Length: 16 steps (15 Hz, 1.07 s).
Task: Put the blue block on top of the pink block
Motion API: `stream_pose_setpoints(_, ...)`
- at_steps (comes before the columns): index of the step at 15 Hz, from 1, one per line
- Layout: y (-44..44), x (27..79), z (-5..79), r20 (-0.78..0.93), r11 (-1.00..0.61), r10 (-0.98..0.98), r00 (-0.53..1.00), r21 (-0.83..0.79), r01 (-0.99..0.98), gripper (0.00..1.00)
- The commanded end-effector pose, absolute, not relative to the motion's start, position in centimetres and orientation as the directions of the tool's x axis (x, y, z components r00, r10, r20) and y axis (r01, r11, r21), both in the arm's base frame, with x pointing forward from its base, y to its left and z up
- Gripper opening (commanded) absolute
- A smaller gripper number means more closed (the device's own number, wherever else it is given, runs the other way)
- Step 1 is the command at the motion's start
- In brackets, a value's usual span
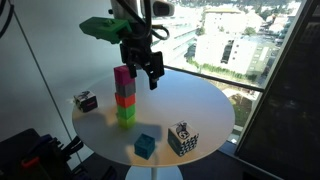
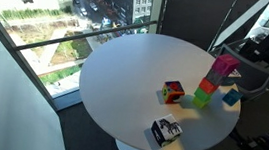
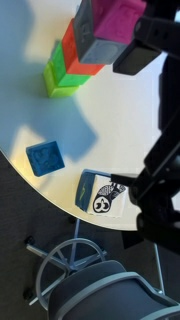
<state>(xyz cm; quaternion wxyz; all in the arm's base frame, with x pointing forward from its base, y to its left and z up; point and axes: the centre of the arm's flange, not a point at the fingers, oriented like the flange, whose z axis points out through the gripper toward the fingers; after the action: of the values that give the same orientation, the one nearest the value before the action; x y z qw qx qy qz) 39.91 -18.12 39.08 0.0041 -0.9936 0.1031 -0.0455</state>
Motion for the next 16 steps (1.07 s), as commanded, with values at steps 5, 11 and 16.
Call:
stream_pose_setpoints(5, -18.6, 39.8, 38.1, 0.064, -0.98, -0.2, 0.978, 0.001, -0.2, 1.0)
stream_pose_setpoints(11, -18.6, 39.8, 38.1, 0.063, -0.98, -0.199, 0.978, 0.002, -0.2, 1.0)
stream_pose_setpoints(16, -18.9, 39.8, 34.7, 0.008, -0.979, -0.203, 0.979, -0.008, -0.203, 1.0)
